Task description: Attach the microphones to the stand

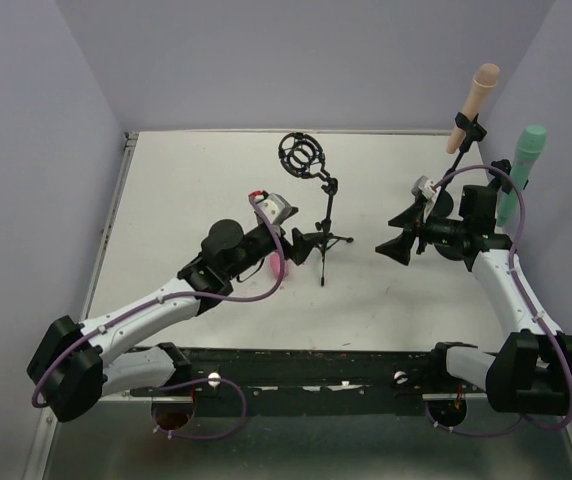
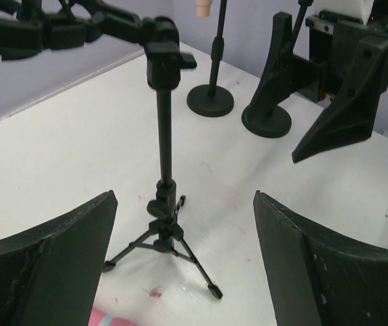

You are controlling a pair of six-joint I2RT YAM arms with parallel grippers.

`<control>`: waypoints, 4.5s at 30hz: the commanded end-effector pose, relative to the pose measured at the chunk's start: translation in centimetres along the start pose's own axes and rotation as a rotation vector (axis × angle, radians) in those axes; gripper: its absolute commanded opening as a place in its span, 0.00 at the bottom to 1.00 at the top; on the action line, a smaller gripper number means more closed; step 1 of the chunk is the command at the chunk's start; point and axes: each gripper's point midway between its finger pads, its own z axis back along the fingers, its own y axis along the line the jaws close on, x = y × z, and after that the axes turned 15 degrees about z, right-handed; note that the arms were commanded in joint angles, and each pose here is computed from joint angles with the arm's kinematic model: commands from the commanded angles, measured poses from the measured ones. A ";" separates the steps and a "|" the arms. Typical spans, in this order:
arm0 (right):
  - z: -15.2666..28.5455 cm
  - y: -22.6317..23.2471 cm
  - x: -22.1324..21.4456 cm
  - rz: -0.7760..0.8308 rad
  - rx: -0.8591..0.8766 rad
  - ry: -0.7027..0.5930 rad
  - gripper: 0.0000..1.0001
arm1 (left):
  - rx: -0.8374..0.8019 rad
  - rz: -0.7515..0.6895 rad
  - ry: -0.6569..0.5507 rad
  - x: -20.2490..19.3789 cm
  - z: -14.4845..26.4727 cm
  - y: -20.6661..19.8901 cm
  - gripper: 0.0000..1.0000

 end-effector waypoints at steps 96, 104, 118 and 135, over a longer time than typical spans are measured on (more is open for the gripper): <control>1.3 5.1 -0.6 0.187 0.184 -0.050 1.00 | 0.462 0.735 0.861 -15.9 14.3 1.5 0.14; 2.8 9.3 1.0 0.413 0.400 -0.053 1.00 | 0.199 0.769 0.931 -13.5 18.7 -4.4 0.13; -0.4 14.8 5.0 0.534 0.659 -0.067 1.00 | -0.056 0.631 1.106 -11.6 16.7 -11.3 0.11; -1.3 16.3 1.0 0.583 0.733 0.108 0.86 | -0.075 0.491 1.217 -11.0 12.9 -12.9 0.11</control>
